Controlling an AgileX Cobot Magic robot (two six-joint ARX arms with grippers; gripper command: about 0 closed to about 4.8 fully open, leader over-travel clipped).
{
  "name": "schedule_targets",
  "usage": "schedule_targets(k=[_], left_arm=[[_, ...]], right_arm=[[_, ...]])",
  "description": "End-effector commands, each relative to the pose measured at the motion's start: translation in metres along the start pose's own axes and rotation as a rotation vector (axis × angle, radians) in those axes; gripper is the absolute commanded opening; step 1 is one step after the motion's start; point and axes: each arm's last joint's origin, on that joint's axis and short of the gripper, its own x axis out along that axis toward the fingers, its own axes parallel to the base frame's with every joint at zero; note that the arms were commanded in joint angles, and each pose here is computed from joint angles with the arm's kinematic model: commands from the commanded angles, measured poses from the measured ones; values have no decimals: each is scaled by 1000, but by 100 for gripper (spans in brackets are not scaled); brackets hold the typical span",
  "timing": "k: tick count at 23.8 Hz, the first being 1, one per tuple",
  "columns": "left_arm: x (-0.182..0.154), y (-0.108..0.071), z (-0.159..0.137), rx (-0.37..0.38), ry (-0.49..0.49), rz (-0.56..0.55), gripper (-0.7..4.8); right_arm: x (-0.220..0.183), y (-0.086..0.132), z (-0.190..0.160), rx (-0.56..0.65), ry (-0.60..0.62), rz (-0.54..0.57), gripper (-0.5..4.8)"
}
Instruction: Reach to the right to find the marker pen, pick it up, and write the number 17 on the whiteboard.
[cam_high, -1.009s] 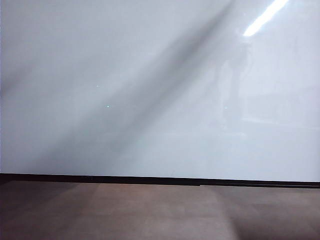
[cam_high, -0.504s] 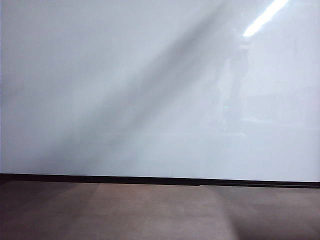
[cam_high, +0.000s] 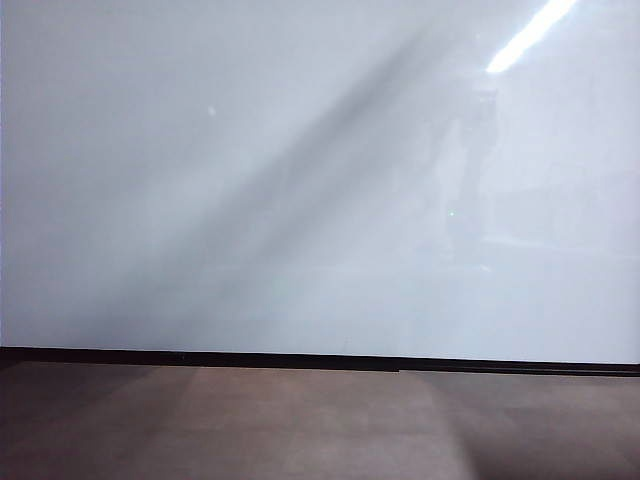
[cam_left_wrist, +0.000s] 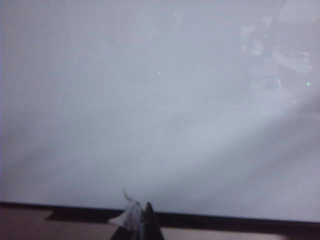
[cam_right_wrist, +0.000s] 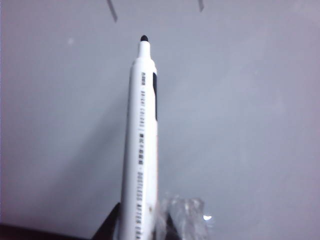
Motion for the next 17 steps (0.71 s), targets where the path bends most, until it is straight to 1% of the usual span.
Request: schedule_targets(k=[1,3,7,14,15,17], left_arm=[[-7,0,-20,4,-25,-5,-5],[-8,1,-31,4,-22,-5,-5],[-5,1,-44,4,17,-8,-5],[2,1,-71,4,10,-9,-5],[2,1,-79,5,41,-6,-5],[2,1,-84,6,89,-5,-5]], right_arm=[[-1,2,-2,9,5,55,-8],[-1,2,-4,24,14,61,-8],[-3,2,-6,23,18,75,-8],[-5,8,-7,24,23,104,-8],[-5,10,-8,24,23,109,-8],[-6,12,-8,23,23,110,-8]])
